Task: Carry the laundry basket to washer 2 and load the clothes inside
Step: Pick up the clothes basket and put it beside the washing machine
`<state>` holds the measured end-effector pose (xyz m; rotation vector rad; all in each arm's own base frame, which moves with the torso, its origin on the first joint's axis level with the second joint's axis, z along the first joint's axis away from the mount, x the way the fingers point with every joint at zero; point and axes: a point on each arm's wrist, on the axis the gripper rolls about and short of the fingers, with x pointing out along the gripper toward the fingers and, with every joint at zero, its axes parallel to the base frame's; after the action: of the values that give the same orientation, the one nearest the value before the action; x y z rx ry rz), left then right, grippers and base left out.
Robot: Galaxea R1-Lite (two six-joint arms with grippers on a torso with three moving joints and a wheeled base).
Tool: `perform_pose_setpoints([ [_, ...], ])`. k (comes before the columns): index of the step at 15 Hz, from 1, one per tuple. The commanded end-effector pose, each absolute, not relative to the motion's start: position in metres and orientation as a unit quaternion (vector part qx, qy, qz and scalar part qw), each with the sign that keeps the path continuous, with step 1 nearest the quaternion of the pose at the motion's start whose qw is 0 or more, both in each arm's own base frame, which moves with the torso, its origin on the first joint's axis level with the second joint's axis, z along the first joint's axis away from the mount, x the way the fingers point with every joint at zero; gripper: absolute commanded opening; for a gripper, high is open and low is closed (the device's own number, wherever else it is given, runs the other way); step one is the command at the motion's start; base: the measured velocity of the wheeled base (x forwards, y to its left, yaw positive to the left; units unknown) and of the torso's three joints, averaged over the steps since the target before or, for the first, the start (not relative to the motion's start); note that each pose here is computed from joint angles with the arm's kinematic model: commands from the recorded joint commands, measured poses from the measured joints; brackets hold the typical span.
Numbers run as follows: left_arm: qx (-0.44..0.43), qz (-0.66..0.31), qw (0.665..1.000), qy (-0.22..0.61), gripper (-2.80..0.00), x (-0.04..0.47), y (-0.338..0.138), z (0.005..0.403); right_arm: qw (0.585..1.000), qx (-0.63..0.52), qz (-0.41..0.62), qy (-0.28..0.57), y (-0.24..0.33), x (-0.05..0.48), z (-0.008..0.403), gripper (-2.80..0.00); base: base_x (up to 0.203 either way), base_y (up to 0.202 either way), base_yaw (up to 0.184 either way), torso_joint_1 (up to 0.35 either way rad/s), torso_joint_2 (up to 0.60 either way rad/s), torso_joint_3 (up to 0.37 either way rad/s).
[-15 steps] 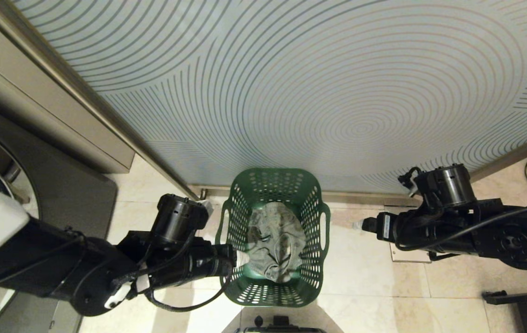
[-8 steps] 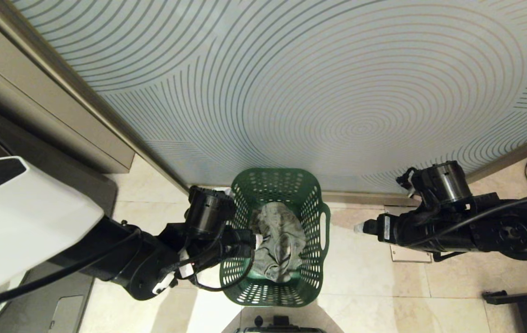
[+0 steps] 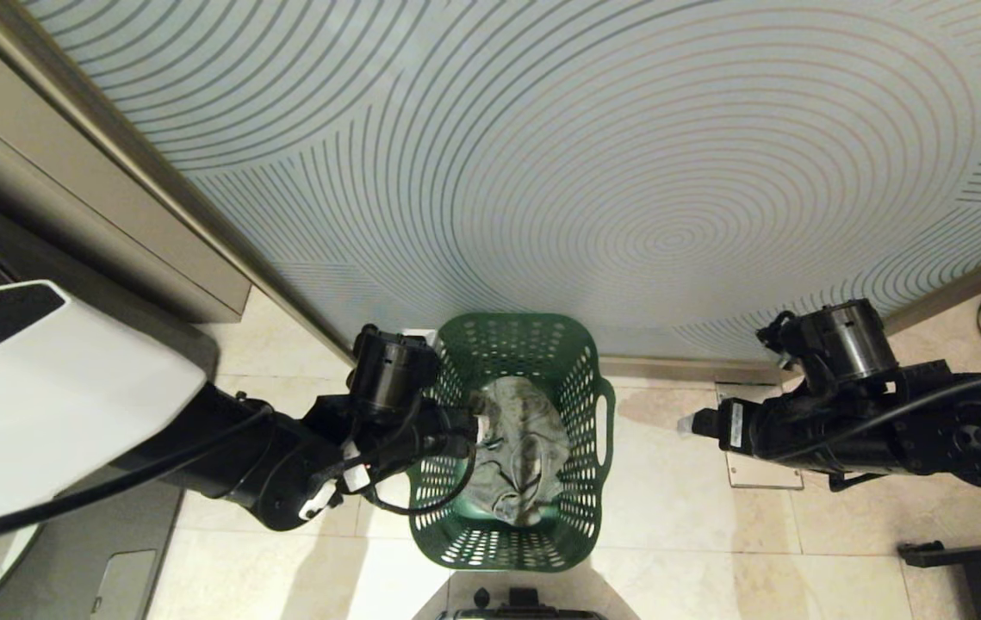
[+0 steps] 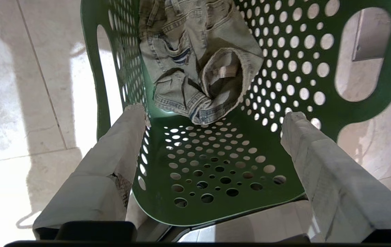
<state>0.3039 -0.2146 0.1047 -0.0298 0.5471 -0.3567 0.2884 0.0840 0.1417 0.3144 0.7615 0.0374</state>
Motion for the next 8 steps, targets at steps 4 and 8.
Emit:
perform_pose_setpoints([
  [4, -0.007, -0.143, 0.952, 0.271, 0.00, 0.331, -0.201, 0.086, 0.920, 0.157, 0.025, 0.360, 0.083, 0.280, 0.150, 0.00, 0.000, 0.000, 0.000, 0.000, 0.00, 0.000],
  [8, 0.012, -0.137, 0.957, 0.254, 0.00, 0.349, -0.192, 0.069, 0.919, 0.156, 0.026, 0.362, 0.083, 0.279, 0.149, 0.00, 0.000, 0.000, 0.000, 0.000, 0.00, 0.000],
])
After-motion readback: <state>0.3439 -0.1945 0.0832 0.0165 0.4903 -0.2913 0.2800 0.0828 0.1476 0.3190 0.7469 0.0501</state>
